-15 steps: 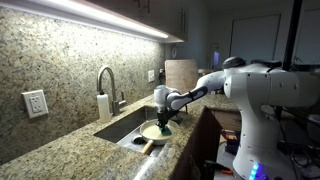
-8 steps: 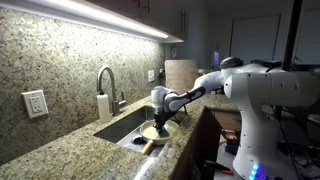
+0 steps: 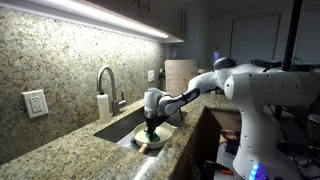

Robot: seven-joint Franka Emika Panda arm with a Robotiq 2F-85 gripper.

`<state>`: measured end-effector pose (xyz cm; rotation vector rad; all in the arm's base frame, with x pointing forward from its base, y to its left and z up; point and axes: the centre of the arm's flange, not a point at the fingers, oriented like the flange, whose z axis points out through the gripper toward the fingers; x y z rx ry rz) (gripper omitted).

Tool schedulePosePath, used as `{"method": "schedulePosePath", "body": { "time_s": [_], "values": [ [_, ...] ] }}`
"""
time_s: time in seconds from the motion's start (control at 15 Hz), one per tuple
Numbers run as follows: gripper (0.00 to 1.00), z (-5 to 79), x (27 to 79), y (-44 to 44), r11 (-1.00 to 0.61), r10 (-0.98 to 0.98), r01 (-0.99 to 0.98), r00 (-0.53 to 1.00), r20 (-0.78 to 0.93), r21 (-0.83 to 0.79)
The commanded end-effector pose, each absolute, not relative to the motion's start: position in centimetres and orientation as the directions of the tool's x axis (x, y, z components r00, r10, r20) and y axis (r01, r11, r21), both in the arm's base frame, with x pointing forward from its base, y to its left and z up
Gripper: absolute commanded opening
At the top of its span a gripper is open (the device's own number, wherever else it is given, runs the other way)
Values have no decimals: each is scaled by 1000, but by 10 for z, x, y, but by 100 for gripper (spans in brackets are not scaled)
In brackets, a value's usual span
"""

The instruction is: Turn the faucet to the right then open and close the tap and turn the faucet to the left,pick up the sponge and scrub the pan

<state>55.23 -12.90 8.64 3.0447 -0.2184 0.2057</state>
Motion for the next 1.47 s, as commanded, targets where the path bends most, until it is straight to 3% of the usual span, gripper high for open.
{"method": "schedulePosePath", "body": {
  "time_s": [0.0,1.4],
  "values": [
    [0,77,555,-124,-992,-104,-111,987,126,51],
    [0,74,554,-240,-925,-352,-361,932,86,122]
  ]
}}
